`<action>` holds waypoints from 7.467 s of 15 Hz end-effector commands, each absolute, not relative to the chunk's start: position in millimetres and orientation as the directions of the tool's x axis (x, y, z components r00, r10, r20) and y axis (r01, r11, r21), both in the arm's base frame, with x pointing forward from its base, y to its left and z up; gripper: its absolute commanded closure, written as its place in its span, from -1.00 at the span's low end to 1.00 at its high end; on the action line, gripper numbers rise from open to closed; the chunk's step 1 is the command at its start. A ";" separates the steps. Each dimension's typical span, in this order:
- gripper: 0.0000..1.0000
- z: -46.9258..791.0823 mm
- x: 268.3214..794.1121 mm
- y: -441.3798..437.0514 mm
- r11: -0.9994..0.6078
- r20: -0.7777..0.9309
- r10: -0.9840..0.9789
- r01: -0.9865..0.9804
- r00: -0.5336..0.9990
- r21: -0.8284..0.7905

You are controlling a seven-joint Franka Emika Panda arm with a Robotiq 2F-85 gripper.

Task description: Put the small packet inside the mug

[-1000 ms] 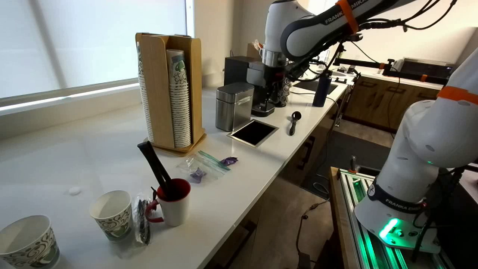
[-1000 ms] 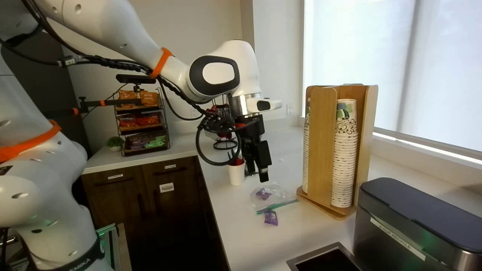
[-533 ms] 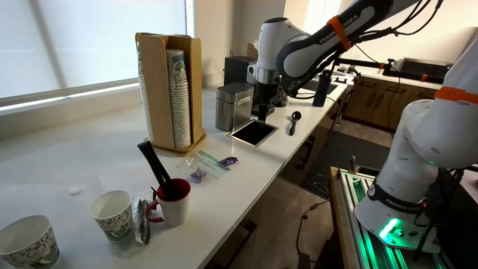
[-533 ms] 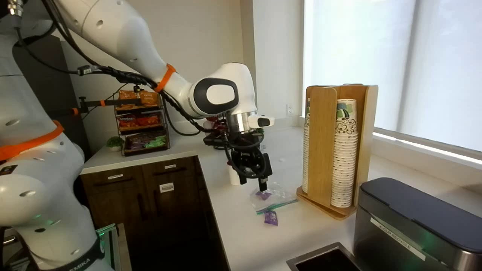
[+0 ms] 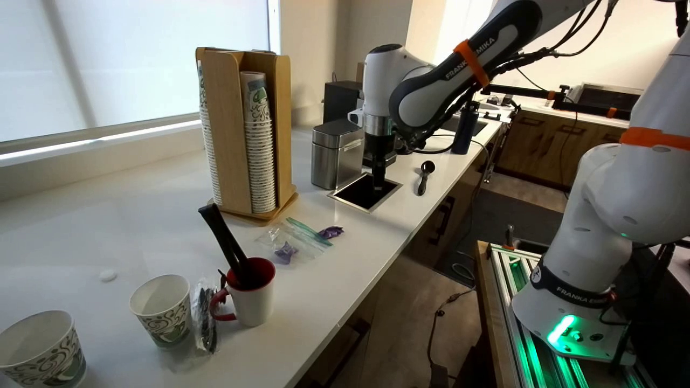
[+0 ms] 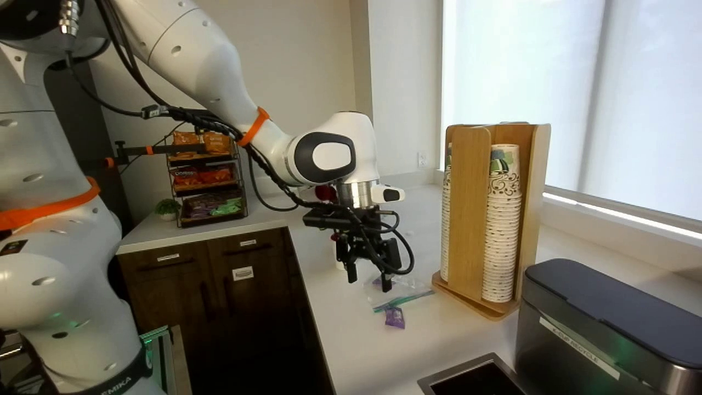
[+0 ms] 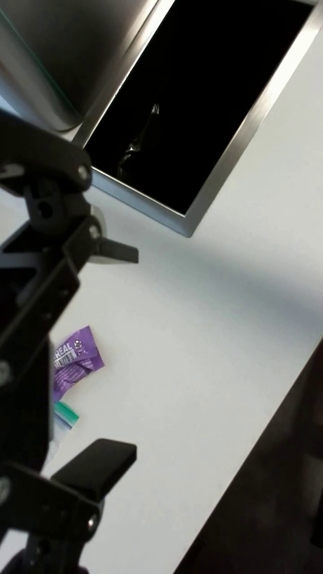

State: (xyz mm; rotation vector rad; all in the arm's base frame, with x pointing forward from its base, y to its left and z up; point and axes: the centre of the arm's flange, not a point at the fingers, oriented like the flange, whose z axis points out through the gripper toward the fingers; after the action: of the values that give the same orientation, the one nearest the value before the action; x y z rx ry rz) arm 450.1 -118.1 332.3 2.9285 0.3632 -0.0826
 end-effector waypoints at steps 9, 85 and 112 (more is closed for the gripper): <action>-1.00 282.6 469.2 -120.6 -0.810 -0.143 0.556 0.572 0.819 0.126; 1.00 334.6 488.0 43.6 -0.396 0.072 0.917 0.877 0.392 0.273; 1.00 329.5 579.2 195.5 0.261 -0.052 0.965 0.954 -0.256 0.150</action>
State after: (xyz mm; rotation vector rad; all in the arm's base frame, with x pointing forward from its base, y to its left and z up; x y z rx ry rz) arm 567.0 188.1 334.1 1.8959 2.3149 0.1708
